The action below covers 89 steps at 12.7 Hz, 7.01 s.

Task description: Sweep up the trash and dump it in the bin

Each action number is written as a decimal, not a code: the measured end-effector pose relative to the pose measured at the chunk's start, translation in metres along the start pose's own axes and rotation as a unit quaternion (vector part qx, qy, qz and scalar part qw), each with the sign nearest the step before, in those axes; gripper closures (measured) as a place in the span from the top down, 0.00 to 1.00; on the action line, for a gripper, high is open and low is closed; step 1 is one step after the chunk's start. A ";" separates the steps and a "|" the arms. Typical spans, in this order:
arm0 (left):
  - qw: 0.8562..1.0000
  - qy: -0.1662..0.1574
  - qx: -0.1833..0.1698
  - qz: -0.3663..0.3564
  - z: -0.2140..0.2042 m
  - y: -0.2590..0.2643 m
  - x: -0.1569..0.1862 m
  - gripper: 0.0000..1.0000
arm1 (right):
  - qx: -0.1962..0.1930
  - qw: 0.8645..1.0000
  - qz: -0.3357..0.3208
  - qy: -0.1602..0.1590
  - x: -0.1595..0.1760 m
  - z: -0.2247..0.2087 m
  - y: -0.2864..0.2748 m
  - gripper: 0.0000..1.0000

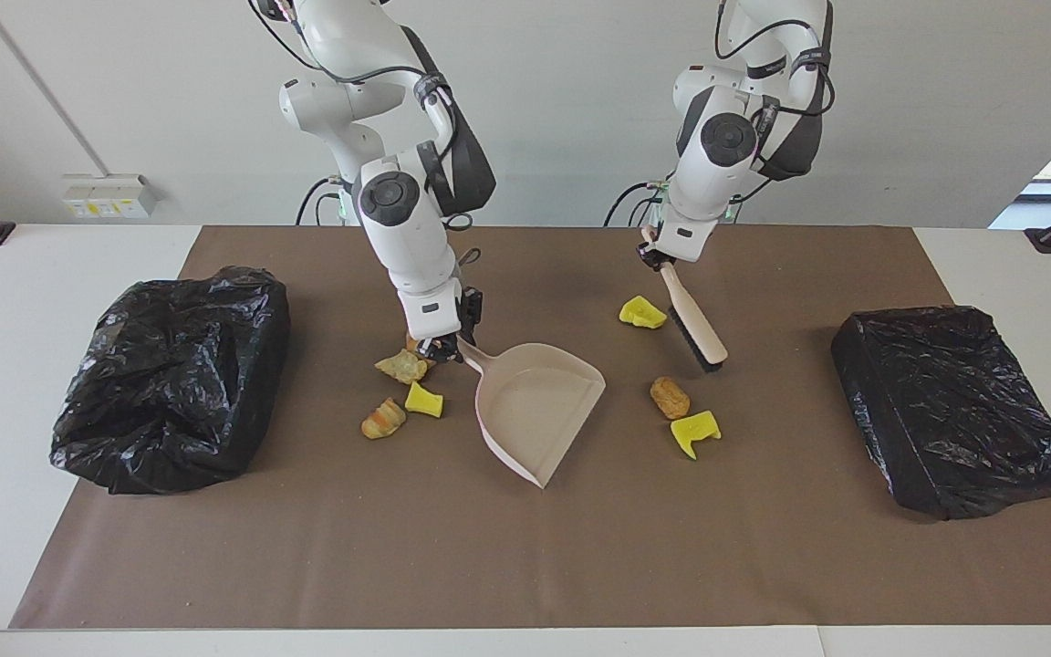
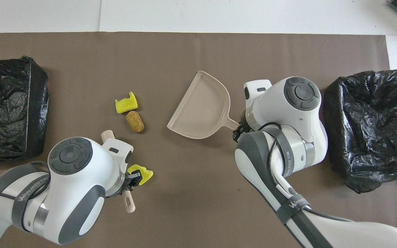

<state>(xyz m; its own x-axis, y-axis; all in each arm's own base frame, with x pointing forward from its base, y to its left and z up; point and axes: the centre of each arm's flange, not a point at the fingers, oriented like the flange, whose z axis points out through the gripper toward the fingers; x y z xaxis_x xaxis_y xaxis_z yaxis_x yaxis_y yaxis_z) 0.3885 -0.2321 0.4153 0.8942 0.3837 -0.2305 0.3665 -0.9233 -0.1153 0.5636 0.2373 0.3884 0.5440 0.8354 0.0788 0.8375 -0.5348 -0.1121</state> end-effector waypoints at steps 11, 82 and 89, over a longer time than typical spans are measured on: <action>0.941 -0.035 -0.084 -0.326 0.065 0.078 -0.085 0.26 | 0.027 0.993 -0.090 -0.071 0.009 0.027 -0.045 0.31; 0.872 0.078 0.042 0.482 -0.024 0.046 0.063 0.26 | 0.054 0.994 -0.064 -0.071 0.008 0.028 -0.052 0.31; 0.943 0.056 0.026 0.326 -0.009 0.033 0.048 0.26 | 0.057 0.996 -0.034 -0.061 -0.025 -0.047 -0.039 0.31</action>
<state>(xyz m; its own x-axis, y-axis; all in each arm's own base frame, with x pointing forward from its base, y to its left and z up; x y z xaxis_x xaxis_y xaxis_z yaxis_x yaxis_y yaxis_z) 0.4463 -0.2441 0.4091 0.9475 -0.2728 -0.1668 -0.2818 -0.9589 -0.0326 0.5197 0.2315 0.4371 0.4706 0.8818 -0.0301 0.8567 -0.4648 -0.2237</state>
